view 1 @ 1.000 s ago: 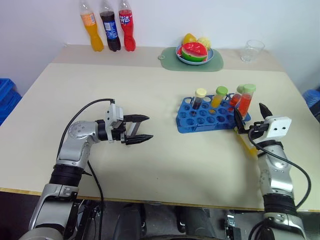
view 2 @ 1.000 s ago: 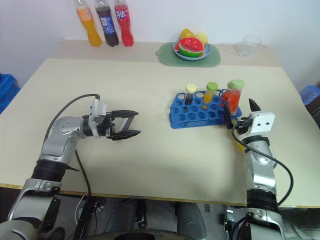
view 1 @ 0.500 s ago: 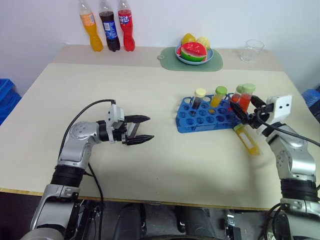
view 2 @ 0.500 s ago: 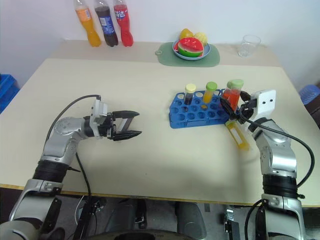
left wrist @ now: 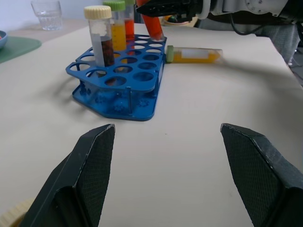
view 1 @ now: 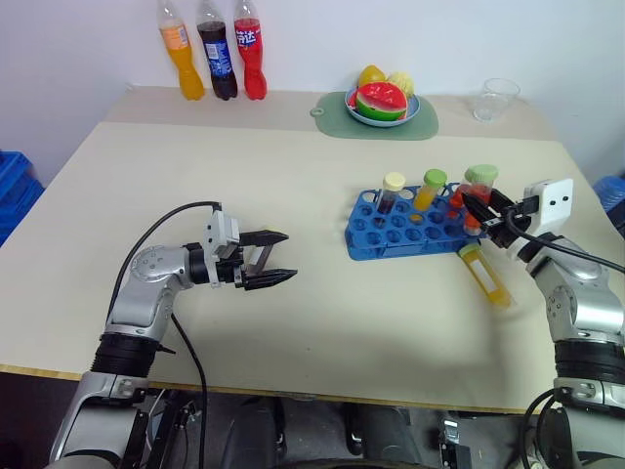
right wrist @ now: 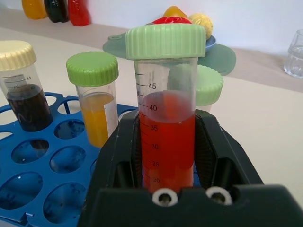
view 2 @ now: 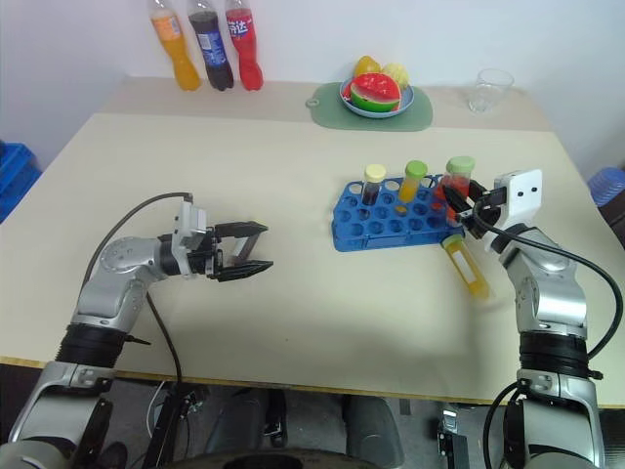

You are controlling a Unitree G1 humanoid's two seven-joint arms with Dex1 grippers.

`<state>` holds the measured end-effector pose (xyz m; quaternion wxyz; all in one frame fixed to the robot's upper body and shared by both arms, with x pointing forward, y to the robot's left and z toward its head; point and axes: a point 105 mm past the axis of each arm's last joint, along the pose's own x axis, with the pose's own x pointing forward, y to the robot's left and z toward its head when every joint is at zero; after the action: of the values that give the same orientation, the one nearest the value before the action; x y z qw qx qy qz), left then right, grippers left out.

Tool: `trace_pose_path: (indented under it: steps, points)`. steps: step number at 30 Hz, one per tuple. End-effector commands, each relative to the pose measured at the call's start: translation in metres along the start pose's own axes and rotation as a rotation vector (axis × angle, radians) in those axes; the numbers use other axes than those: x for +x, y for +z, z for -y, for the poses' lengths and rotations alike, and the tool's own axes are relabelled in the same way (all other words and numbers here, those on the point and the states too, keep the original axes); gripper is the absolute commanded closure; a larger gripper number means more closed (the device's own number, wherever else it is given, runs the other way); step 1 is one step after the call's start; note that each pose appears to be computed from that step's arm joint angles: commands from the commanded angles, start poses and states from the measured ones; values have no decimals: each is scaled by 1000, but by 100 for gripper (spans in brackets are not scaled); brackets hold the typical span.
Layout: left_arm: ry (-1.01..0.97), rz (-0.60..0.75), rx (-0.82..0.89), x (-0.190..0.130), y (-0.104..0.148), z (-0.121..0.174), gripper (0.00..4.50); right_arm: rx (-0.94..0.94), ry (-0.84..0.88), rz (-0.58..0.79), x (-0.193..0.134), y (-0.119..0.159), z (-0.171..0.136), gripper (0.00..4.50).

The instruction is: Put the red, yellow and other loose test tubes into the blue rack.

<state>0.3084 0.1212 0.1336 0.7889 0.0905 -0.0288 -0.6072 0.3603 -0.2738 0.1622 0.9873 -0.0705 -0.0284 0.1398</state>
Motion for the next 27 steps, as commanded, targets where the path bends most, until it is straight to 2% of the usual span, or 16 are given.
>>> trace_pose_path:
  steps: [1,8,12,26,27]
  points:
    - [7,22,30,-2,10,-2,81,-3,-74,49,-10,5,9,316]
    - [-3,26,29,1,11,-4,81,40,-138,72,-22,0,13,316]
    - [-11,28,29,3,11,-4,81,32,-162,82,-26,0,15,363]
    - [-12,29,29,3,11,-4,81,-18,-188,84,-29,-12,14,363]
    - [-12,29,29,3,11,-4,81,-20,-191,88,-28,-12,15,313]
